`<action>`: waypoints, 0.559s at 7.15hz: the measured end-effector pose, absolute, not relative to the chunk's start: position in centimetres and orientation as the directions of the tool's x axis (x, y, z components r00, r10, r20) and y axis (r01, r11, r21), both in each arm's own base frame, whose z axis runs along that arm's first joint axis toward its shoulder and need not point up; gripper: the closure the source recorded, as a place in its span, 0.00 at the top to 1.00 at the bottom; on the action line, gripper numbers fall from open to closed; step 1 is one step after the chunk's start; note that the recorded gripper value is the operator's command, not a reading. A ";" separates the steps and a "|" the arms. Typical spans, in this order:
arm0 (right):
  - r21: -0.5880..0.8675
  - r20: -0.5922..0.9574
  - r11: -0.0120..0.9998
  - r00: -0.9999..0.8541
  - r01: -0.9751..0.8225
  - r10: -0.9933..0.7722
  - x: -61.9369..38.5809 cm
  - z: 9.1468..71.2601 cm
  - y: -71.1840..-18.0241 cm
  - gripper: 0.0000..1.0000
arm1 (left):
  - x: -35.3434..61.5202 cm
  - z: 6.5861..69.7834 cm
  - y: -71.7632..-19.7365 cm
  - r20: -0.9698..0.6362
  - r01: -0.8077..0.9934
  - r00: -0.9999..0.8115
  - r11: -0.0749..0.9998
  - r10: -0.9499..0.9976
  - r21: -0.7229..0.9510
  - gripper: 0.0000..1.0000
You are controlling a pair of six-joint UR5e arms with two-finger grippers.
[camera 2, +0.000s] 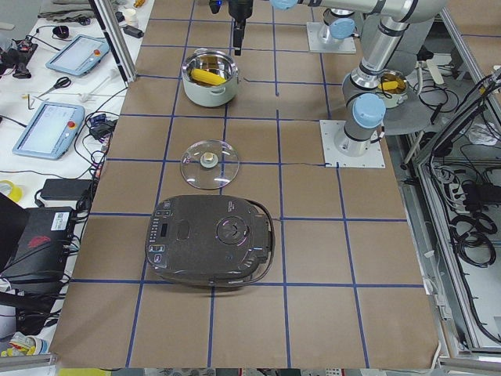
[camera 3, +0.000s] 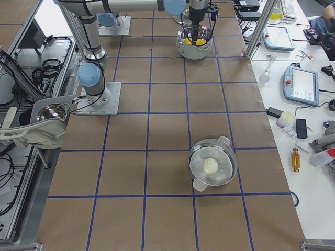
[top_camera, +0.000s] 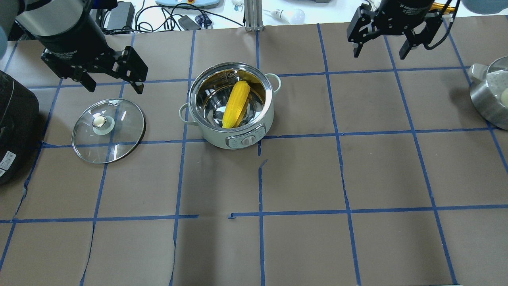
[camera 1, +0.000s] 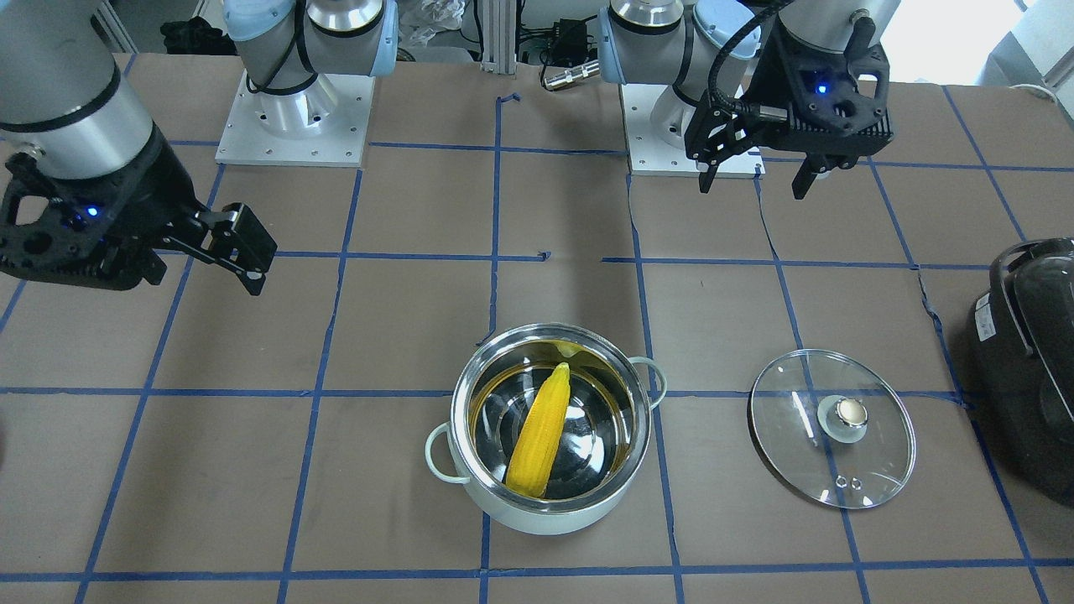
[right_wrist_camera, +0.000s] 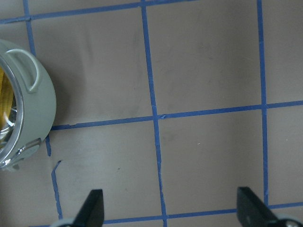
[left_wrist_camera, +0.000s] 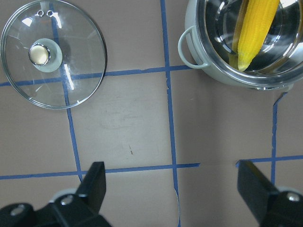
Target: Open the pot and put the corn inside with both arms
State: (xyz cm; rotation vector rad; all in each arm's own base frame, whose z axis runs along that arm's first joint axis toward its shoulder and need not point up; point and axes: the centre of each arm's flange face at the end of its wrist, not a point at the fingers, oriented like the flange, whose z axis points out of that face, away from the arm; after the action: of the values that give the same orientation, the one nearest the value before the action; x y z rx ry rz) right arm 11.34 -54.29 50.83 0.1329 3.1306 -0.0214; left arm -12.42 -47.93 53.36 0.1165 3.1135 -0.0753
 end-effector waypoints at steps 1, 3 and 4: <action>0.012 -0.006 0.998 -0.998 0.056 0.056 11.3 49.6 -53.0 1.00 | -12.0 53.4 -48.2 -0.010 0.082 -0.997 0.995 0.081 -0.050 1.00; 0.039 -0.006 0.999 -1.000 0.028 0.028 11.3 48.0 -51.5 1.00 | -11.4 53.4 -48.9 0.008 0.096 -0.995 0.993 0.097 -0.065 1.00; 0.041 -0.006 0.999 -1.000 0.025 0.025 11.3 47.9 -51.2 1.00 | -11.4 53.4 -49.0 0.010 0.094 -0.995 0.993 0.095 -0.069 1.00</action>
State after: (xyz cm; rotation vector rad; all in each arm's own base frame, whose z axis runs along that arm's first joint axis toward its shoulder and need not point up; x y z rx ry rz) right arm 11.34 -51.15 47.90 0.0390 3.1344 0.0634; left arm -11.39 -49.03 53.37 0.1492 3.1494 -0.1080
